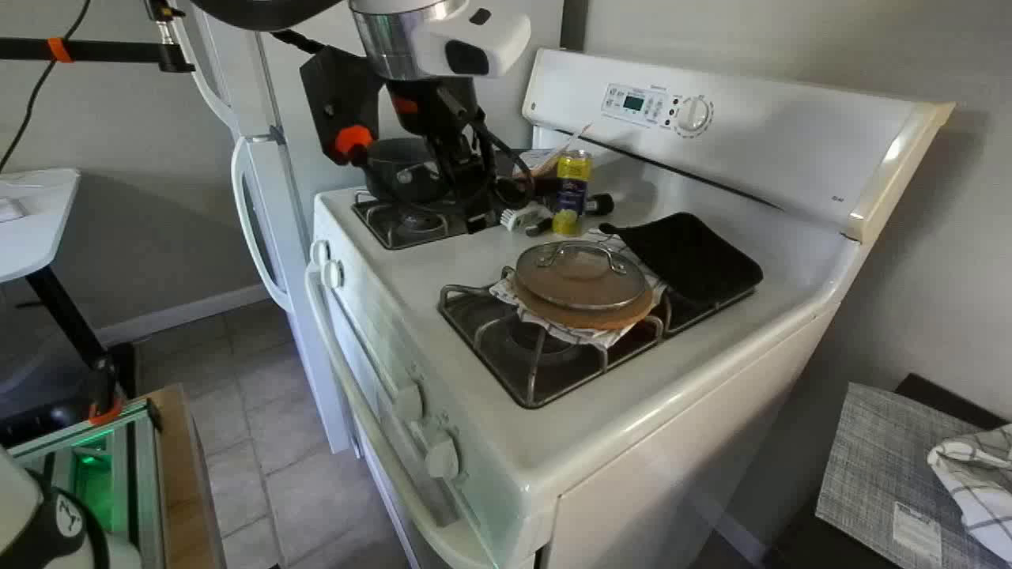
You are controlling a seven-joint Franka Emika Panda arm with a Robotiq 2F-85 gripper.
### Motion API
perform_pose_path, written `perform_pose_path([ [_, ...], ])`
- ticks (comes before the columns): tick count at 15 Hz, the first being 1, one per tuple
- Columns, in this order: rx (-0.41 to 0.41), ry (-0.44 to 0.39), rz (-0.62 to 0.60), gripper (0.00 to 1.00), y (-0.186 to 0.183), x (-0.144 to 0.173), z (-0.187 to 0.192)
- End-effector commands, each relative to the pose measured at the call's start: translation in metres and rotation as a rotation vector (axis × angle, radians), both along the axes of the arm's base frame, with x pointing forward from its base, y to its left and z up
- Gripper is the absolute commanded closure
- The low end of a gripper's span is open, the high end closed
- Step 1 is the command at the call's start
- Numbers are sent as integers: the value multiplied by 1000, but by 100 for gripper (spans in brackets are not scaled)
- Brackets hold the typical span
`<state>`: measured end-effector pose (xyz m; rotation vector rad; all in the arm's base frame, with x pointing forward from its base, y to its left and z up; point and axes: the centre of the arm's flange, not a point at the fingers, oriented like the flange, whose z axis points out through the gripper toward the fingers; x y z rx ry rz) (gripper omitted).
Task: Pick up the white and orange object from the gray pan and put it in the gray pot
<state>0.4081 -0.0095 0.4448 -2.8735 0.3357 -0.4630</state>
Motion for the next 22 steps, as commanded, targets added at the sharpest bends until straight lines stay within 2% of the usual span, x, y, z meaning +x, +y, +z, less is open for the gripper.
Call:
perform_pose_path([
  [1,0,0,0,0,0,0,0],
  [2,0,0,0,0,0,0,0],
  [5,78,-80,-49,0,-4,12,14],
  [7,112,-137,-53,0,-6,24,28],
  [9,135,-161,-37,0,-5,41,43],
  [11,155,-154,-8,0,-2,63,56],
  [13,162,-113,44,0,2,90,57],
  [17,183,-48,204,0,18,144,36],
  [18,187,-78,185,0,25,161,26],
  [19,223,-71,172,0,31,172,20],
  [20,223,-67,135,0,37,178,16],
  [21,202,-67,159,0,30,144,24],
  [22,206,-60,156,0,34,155,16],
])
